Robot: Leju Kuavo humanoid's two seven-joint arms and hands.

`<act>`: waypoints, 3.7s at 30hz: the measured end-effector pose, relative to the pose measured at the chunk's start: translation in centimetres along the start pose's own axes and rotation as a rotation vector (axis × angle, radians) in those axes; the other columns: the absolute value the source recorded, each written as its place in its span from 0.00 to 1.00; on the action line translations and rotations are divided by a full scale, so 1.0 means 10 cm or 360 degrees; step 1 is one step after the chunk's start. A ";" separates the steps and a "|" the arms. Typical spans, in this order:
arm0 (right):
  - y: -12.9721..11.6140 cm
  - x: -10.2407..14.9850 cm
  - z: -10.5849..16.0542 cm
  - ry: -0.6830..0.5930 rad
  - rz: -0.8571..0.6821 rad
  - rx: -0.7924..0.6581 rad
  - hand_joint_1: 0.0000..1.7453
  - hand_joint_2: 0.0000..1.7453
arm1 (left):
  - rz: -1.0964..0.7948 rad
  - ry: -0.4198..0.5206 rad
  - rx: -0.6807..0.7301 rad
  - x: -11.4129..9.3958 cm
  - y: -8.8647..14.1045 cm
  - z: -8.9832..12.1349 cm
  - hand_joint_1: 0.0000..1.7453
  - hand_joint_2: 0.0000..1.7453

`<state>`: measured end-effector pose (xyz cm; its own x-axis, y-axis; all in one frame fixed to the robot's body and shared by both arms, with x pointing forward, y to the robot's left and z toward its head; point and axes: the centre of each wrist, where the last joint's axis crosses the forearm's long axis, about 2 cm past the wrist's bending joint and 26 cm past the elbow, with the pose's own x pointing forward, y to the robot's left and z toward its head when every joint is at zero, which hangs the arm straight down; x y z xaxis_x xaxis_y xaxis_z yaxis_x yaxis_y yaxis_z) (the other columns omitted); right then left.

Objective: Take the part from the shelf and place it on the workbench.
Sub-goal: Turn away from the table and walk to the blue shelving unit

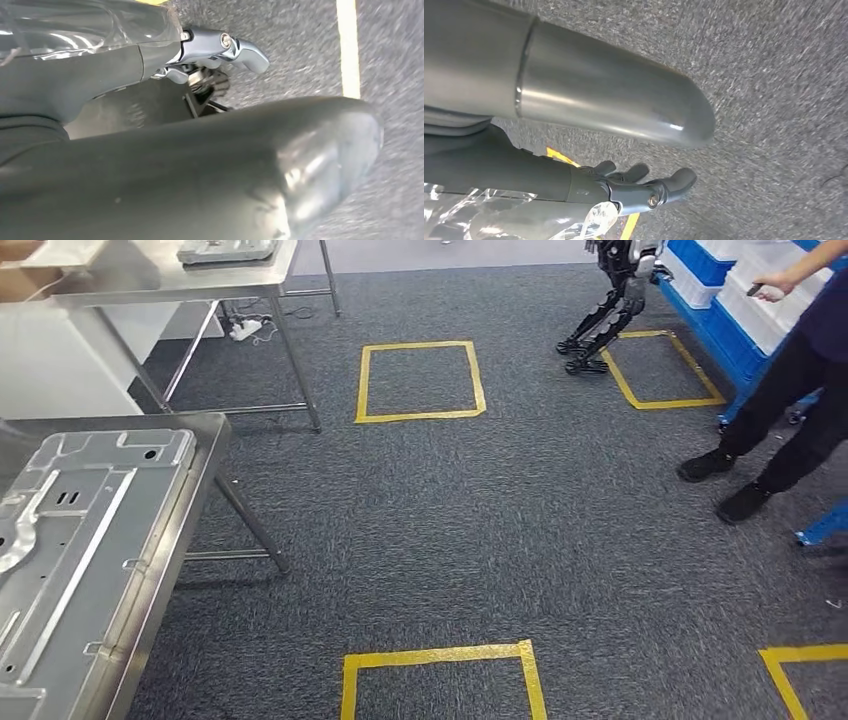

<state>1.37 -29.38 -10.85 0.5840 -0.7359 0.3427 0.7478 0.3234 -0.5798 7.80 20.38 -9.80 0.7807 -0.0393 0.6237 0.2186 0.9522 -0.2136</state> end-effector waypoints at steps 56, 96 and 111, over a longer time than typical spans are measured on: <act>0.02 0.09 -0.02 -0.0058 0.0050 0.0024 0.00 0.00 | -0.0184 0.0252 0.0278 0.00 0.08 0.01 0.00 0.00; 0.23 0.22 0.13 -0.0013 0.0360 0.0186 0.00 0.00 | -0.0083 0.0228 0.0256 -0.03 0.06 0.02 0.00 0.00; 0.42 0.11 0.35 0.0014 0.0475 0.0294 0.00 0.00 | 0.0041 0.0187 0.0269 -0.01 0.07 0.01 0.00 0.00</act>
<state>6.25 -26.78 -10.34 0.7832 -0.5977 0.1714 0.5897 0.6266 -0.5096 7.79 21.09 -9.93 0.8497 -0.0398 0.5258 0.1038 0.9903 -0.0928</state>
